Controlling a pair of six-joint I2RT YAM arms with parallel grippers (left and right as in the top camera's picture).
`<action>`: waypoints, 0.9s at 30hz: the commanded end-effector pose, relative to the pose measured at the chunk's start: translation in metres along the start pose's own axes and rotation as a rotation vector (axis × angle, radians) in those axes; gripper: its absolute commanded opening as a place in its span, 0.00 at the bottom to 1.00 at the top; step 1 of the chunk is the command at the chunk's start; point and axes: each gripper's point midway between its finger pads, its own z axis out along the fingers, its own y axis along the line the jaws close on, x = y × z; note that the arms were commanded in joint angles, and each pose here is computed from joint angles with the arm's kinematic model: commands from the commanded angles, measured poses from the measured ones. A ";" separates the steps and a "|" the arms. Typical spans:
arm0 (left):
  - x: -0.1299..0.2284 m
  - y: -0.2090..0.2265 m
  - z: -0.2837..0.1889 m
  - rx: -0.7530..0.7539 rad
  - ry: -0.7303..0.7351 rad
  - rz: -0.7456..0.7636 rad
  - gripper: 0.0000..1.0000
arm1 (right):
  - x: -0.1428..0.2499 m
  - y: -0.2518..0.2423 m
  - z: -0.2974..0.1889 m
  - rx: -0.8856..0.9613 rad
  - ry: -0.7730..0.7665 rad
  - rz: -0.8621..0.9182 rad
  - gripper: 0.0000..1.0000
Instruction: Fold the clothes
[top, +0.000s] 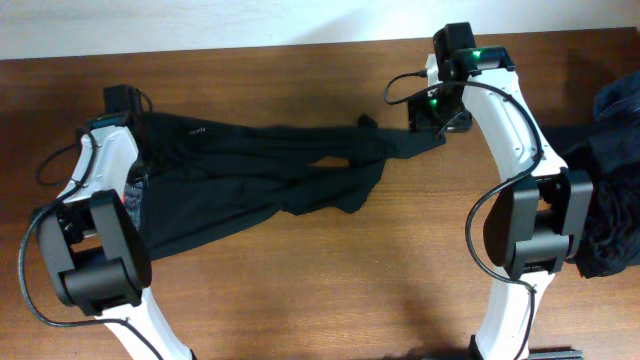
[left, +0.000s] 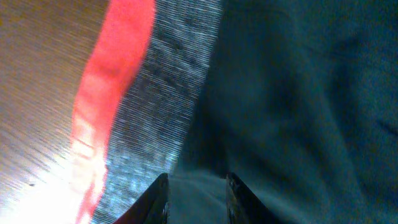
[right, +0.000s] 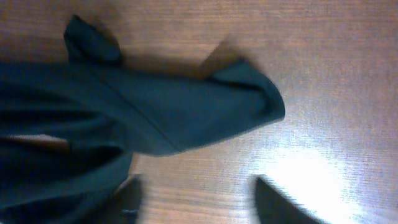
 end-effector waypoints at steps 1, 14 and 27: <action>0.002 -0.005 -0.007 0.031 0.013 0.017 0.30 | 0.004 0.002 0.021 -0.011 0.024 -0.005 0.08; 0.015 -0.010 -0.007 0.060 0.065 0.025 0.30 | -0.006 -0.001 0.080 -0.009 0.004 -0.006 0.04; 0.018 -0.010 -0.008 0.059 0.076 0.028 0.30 | -0.010 -0.003 0.128 -0.013 0.003 -0.006 0.04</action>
